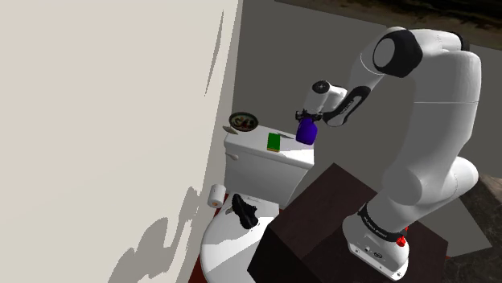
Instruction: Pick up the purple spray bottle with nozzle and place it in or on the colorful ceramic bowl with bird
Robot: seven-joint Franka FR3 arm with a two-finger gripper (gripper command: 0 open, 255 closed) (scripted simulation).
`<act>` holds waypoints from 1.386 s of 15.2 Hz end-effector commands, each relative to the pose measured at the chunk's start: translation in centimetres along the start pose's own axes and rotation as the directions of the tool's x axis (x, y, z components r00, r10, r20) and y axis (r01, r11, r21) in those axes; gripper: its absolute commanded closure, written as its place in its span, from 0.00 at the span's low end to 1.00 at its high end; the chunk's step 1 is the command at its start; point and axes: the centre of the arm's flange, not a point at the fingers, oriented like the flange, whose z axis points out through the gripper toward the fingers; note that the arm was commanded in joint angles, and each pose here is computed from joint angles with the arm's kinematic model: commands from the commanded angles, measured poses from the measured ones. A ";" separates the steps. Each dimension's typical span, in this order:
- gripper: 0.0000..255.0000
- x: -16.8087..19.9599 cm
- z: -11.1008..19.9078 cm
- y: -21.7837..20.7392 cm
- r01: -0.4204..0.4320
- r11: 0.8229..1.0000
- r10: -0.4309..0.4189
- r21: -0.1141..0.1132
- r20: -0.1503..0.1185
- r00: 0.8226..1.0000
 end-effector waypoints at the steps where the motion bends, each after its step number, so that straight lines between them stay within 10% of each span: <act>1: 1.00 0.5 -0.9 0.3 0.000 1.000 0.000 0.000 0.000 1.000; 8: 1.00 2.3 -4.0 0.9 0.000 1.000 0.000 0.000 0.000 1.000; 21: 1.00 5.6 -5.5 -15.9 0.000 1.000 0.000 0.000 0.000 1.000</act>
